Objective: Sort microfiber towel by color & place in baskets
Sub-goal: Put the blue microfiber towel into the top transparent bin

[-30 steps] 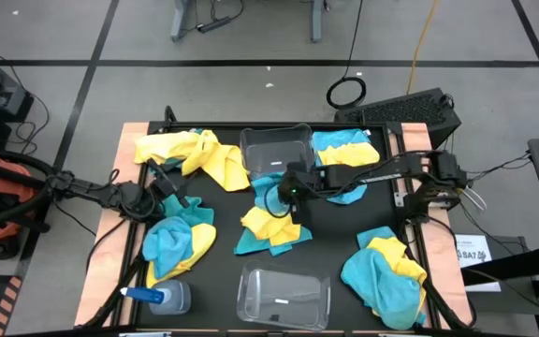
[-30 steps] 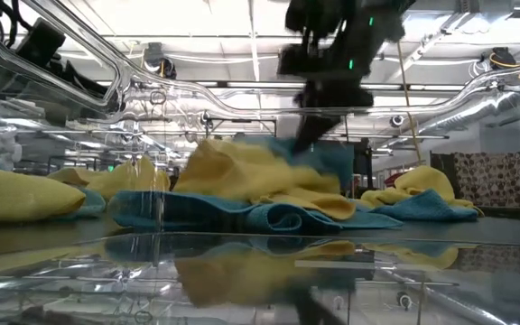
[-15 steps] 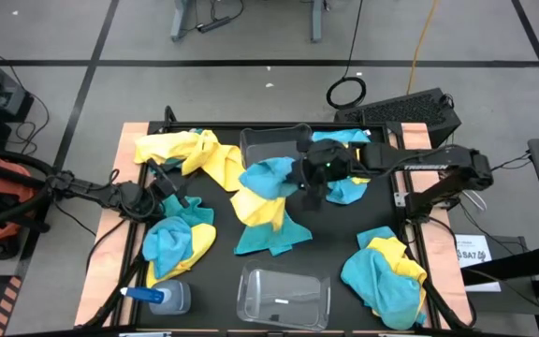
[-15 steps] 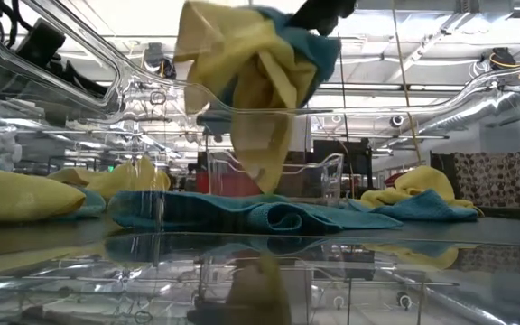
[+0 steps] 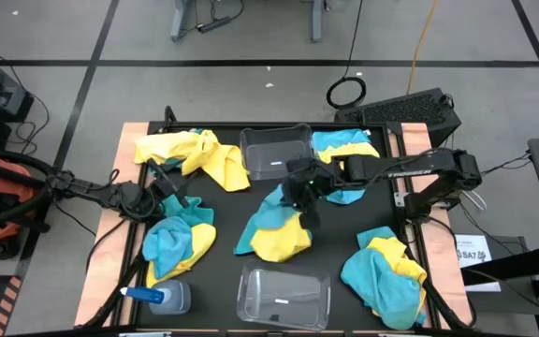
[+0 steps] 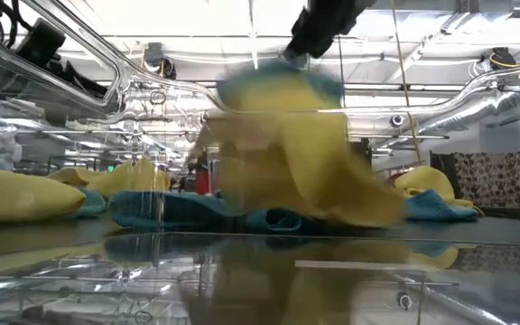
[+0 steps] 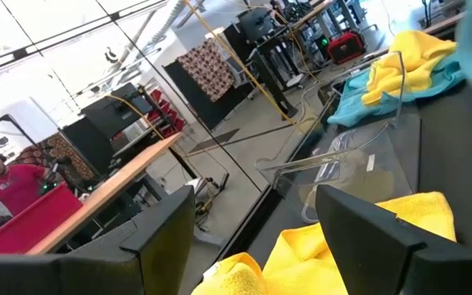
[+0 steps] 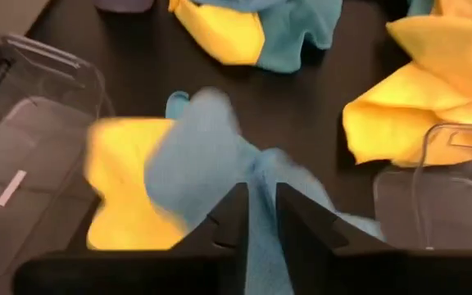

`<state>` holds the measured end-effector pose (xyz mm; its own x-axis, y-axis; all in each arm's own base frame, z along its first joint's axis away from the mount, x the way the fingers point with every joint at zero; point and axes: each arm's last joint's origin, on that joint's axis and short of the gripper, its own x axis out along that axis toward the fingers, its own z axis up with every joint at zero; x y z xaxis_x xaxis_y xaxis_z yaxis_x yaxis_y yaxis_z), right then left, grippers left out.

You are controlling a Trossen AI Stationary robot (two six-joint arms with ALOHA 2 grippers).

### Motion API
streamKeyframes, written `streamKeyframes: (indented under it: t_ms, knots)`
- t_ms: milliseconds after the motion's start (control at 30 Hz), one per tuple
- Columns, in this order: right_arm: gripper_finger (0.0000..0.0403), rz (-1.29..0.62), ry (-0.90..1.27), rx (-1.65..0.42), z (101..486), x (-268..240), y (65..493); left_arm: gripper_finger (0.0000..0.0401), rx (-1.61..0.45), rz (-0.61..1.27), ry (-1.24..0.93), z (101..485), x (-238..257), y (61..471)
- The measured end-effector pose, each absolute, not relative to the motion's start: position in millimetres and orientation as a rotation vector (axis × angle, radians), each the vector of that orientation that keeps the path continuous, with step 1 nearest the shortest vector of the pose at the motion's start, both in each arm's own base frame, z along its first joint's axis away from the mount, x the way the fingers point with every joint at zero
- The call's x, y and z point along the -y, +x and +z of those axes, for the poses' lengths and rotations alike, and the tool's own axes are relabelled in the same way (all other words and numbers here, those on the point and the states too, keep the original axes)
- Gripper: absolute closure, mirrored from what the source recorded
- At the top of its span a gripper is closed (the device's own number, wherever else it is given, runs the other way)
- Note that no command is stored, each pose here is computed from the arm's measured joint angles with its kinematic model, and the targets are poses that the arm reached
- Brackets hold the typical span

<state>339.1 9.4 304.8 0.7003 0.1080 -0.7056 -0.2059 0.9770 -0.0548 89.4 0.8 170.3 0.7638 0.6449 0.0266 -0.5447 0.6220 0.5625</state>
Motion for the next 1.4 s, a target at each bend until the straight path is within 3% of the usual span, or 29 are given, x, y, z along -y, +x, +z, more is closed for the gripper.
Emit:
streamKeyframes:
  t_ms: [100,233,300,433,700,833,967,1167,1400]
  knots:
    - [0.0337,0.173,-0.159,-0.823,294.5,-12.2,343.3,0.0141,-0.185,0.688,0.582,170.3,-0.8,89.4]
    - [0.0389,0.213,-0.196,-0.882,279.0,-19.9,349.5,0.0141,-0.185,0.687,0.582,170.2,-0.8,89.4]
    - [0.0394,0.223,-0.199,-0.905,271.3,-22.7,353.2,0.0141,-0.184,0.687,0.582,170.4,-0.8,89.4]
    - [0.0344,0.161,-0.247,-0.983,255.0,-25.2,357.9,0.0141,-0.184,0.687,0.582,170.4,-0.8,89.4]
    - [0.0184,0.189,-0.224,-1.101,226.3,-27.2,364.6,0.0141,-0.184,0.687,0.582,170.3,-0.7,89.4]
    - [0.016,0.202,-0.222,-1.115,220.2,-27.9,367.0,0.0141,-0.184,0.687,0.582,170.4,-0.8,89.4]
    - [0.0218,0.227,-0.248,-1.111,219.7,-30.3,367.1,0.0141,-0.184,0.686,0.582,170.3,-0.7,89.4]
    - [0.0385,0.286,-0.31,-1.111,219.4,-33.1,366.1,0.0141,-0.184,0.686,0.582,170.3,-0.7,89.5]
    - [0.04,0.214,-0.392,-1.104,228.2,-32.0,362.1,0.0141,-0.184,0.686,0.582,170.3,-0.8,89.5]
